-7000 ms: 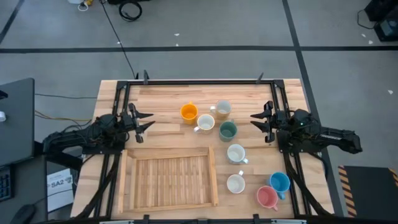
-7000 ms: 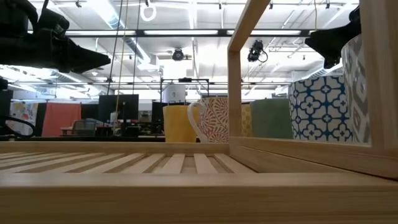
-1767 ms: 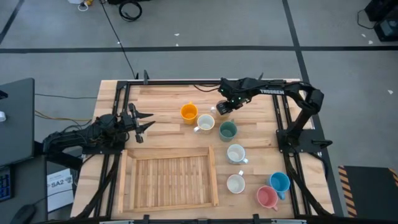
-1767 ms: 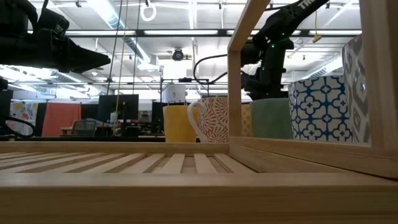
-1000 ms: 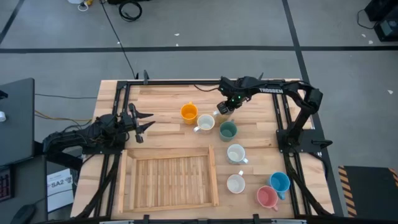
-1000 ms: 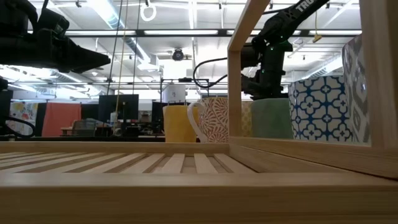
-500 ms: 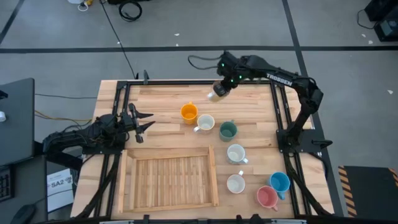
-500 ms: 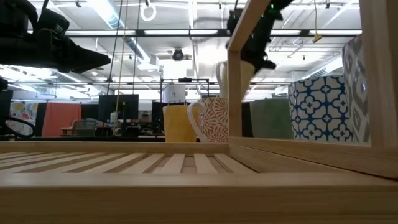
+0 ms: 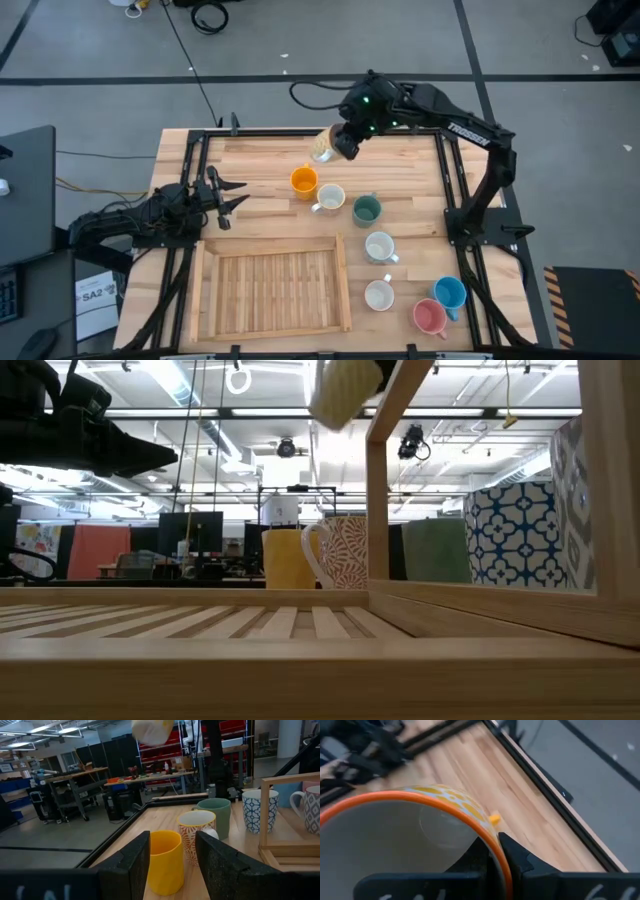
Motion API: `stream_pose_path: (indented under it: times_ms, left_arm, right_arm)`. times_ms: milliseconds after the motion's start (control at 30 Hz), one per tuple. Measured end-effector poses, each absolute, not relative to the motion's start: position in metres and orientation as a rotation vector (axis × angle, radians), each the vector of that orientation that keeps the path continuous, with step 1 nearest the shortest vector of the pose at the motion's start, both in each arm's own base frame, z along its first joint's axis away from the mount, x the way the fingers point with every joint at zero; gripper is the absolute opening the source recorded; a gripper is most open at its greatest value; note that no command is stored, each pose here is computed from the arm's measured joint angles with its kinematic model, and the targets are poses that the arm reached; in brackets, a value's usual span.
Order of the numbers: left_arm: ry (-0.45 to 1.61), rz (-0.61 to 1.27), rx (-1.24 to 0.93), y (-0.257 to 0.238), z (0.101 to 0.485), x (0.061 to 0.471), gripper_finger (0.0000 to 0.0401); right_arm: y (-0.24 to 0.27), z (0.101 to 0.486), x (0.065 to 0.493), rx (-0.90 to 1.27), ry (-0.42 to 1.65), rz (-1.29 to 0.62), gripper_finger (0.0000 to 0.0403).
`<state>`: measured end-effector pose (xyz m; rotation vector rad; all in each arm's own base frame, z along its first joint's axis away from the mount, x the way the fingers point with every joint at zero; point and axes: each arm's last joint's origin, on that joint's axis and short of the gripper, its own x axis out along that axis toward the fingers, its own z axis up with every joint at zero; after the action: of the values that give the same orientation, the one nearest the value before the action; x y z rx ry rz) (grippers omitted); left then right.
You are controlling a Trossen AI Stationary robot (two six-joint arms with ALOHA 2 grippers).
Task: Place coffee mugs
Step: Put the yellow patterned mug on the shelf
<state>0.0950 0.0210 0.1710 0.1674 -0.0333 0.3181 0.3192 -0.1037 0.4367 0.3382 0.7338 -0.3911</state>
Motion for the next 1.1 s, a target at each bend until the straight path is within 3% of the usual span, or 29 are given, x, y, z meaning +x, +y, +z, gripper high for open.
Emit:
stream_pose_path:
  times_ms: [600,1100]
  left_arm:
    - [-0.028,0.318,0.167,0.021,0.171,0.095,0.0164]
    - [-0.017,0.317,0.167,0.021,0.17,0.096,0.0164]
  right_arm:
    - [-0.011,0.469,0.352,0.18,0.608,-0.222,0.003]
    - [0.049,0.429,0.397,0.086,0.722,-0.047,0.003]
